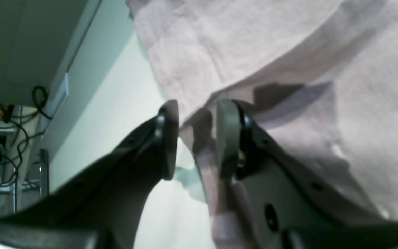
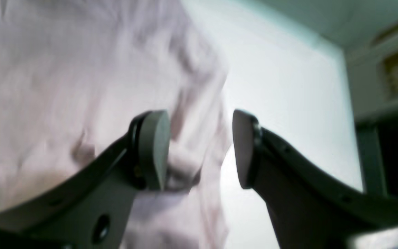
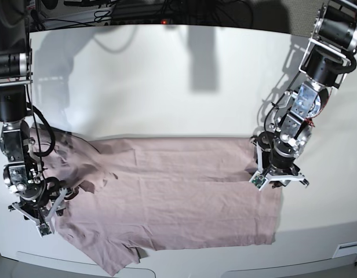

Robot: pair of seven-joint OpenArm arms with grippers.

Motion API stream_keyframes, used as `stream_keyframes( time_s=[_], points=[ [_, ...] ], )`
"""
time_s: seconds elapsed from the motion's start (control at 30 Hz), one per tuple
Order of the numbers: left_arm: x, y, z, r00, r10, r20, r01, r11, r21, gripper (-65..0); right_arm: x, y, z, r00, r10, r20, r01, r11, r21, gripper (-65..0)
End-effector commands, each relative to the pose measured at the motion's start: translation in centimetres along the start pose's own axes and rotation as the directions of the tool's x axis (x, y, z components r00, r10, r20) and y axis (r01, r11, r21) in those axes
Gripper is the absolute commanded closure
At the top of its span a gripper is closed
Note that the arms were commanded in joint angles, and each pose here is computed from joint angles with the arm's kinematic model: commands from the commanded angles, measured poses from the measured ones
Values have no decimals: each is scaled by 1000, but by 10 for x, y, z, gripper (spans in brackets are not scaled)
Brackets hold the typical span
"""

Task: Fold the T-shirt properly
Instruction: 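Drag the held fabric back toward the collar with both grippers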

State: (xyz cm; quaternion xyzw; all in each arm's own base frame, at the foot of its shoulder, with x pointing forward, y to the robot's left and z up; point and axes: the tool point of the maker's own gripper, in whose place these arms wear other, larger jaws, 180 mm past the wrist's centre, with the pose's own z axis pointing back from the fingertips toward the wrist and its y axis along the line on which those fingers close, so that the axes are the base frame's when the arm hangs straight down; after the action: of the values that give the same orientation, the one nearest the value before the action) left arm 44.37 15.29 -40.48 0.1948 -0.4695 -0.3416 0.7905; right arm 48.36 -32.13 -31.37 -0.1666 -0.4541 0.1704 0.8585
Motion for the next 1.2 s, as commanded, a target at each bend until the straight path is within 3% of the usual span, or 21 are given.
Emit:
stream_keyframes(
  time_s=[0.0, 0.1, 0.4, 0.57, 0.73, 0.87, 1.03, 1.17],
  points=[
    [16, 19, -2, 999, 0, 46, -2, 999, 43, -187, 18, -10, 4, 999, -1, 41, 1, 1000, 4, -299],
    [17, 18, -2, 999, 11, 50, -13, 999, 39, -187, -1, 2, 3, 1000, -3, -9, 3, 999, 42, -299],
    [12, 17, -2, 999, 30, 26, -31, 999, 34, -187, -64, 7, -12, 990, -67, -122, 72, 997, 37, -297],
    [12, 17, -2, 999, 34, 23, -34, 999, 33, -187, -56, 7, -25, 990, -64, -122, 68, 997, 28, -297],
    [8, 13, -3, 993, 115, 0, -115, 993, 11, -187, -28, -2, -29, 995, -74, -67, 74, 997, -13, -297],
    [0, 8, -2, 980, 193, -54, -194, 981, -7, -187, -26, -12, -29, 995, -61, -77, 57, 997, -56, -297],
    [21, 3, 2, 927, 374, -22, -375, 925, -62, -187, -37, -7, -26, 993, -54, -101, 50, 998, -41, -297],
    [42, 7, 7, 918, 395, 23, -393, 917, -77, -187, -38, 0, -19, 993, -74, -95, 72, 997, -22, -297]
  ],
)
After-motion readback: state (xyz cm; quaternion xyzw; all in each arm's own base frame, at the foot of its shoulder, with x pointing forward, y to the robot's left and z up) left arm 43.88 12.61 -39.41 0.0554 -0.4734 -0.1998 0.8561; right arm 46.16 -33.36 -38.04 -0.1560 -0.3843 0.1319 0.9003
